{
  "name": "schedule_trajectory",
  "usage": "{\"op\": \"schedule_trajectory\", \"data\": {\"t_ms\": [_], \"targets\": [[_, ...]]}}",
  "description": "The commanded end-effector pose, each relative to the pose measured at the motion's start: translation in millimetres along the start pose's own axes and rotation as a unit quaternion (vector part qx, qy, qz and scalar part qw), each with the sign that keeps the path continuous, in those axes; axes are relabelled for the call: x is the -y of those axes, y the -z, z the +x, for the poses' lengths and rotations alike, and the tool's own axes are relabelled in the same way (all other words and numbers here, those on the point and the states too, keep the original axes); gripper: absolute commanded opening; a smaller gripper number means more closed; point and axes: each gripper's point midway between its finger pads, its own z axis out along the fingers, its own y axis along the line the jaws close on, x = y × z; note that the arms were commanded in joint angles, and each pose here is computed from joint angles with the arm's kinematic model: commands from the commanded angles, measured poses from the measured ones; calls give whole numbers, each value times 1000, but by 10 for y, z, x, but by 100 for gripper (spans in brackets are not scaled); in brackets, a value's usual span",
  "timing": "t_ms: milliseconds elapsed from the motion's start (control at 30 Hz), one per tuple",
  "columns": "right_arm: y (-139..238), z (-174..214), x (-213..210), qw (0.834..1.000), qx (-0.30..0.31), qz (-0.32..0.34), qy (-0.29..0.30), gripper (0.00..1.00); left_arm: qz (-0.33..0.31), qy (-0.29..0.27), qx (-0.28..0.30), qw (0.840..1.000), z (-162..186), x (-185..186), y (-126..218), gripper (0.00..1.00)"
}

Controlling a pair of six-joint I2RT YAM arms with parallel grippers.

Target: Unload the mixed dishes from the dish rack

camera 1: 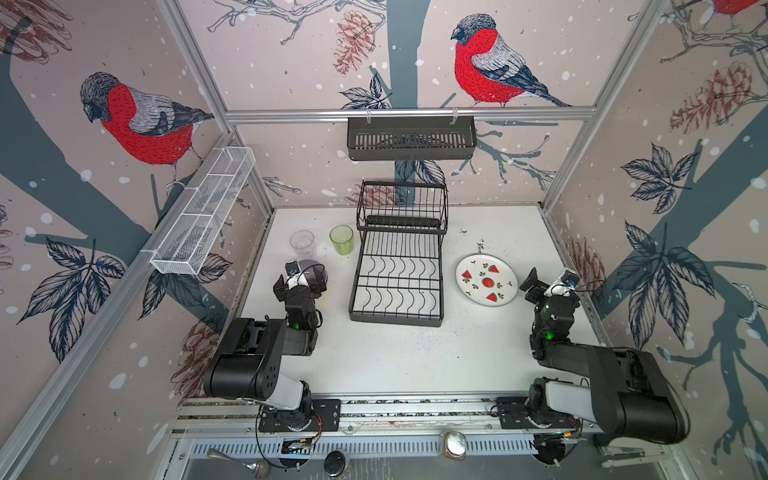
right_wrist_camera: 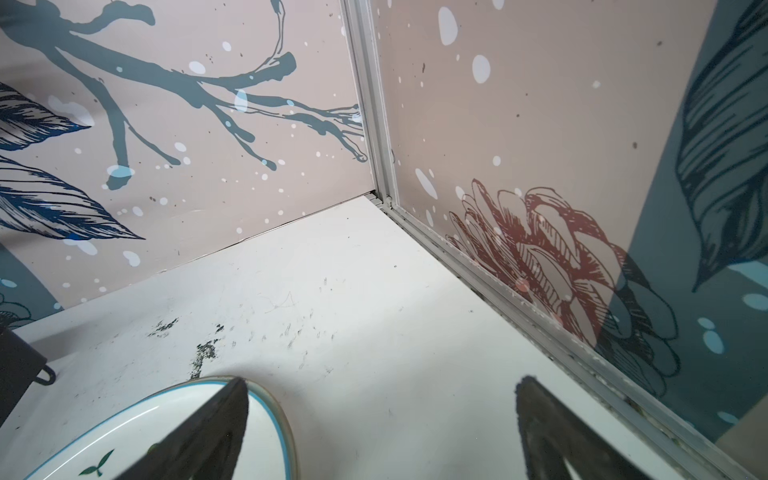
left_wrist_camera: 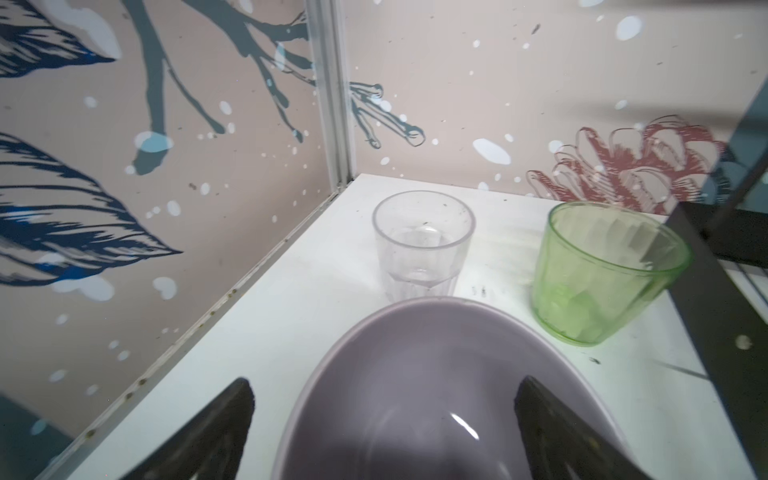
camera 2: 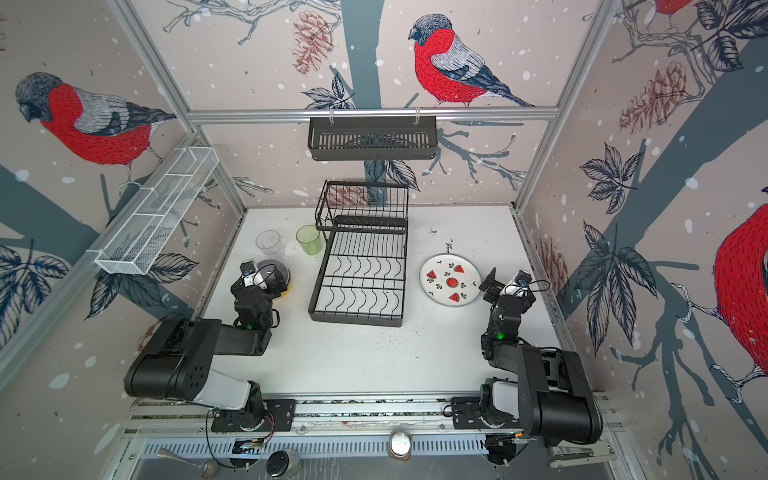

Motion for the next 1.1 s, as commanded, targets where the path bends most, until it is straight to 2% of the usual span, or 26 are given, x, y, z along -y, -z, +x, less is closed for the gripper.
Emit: {"op": "schedule_trajectory", "data": {"t_ms": [0, 333, 533, 833, 1067], "targets": [[1, -103, -71, 999, 22, -21, -12, 99, 28, 9, 28, 999, -131, 99, -30, 98], [-81, -30, -160, 999, 4, -41, 2, 100, 60, -4, 28, 998, -81, 201, -6, 98], [-106, 17, -351, 996, -4, -85, 29, 100, 61, -5, 29, 998, -81, 204, -5, 98], [-263, 222, -540, 993, -34, -71, 83, 100, 60, -5, 28, 998, -80, 205, -12, 98], [-269, 229, -545, 993, -35, -70, 85, 100, 58, -12, 31, 998, -89, 228, 3, 98]]}}
